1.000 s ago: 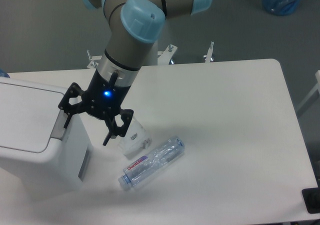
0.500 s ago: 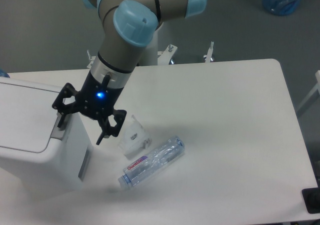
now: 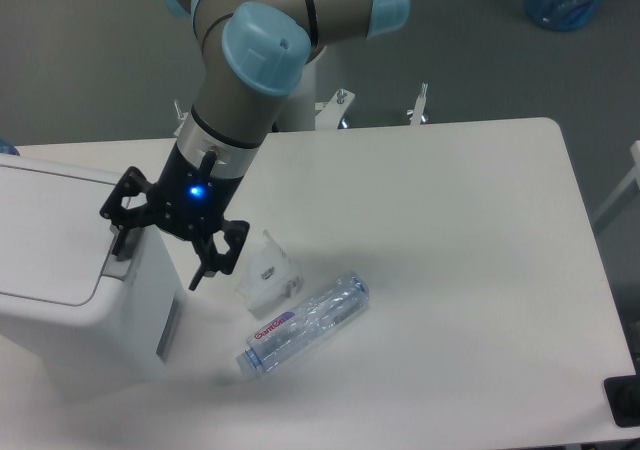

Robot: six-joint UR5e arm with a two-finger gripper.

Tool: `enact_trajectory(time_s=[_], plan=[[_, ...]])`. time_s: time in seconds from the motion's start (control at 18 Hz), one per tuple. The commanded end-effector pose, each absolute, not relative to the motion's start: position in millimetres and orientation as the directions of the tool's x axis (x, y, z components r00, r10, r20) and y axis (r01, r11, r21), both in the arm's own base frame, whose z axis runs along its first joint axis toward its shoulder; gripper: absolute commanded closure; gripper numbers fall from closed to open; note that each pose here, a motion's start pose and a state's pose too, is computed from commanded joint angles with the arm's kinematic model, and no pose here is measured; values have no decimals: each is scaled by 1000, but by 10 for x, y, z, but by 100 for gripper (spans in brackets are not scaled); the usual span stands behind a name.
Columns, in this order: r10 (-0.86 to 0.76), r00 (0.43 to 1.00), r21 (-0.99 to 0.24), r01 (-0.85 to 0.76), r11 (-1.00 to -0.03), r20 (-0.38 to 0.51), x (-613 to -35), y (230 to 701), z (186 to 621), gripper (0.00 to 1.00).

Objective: Open the trash can

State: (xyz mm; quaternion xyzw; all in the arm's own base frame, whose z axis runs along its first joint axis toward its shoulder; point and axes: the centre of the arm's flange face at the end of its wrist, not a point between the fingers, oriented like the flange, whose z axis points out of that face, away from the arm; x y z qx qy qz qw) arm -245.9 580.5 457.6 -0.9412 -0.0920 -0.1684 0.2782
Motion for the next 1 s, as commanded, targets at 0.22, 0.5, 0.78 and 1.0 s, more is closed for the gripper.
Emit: enact_trajectory(time_s=[0.22, 0.5, 0.78, 1.0], plan=[[77, 926, -492, 265, -829, 369, -2452, 5813, 4567, 0], [74, 929, -502, 262, -824, 363, -2454, 5815, 4601, 0], [46, 951, -577, 223, -786, 306, -2500, 5841, 4788, 0], [58, 988, -633, 135, -762, 140, -2866, 5723, 4834, 0]])
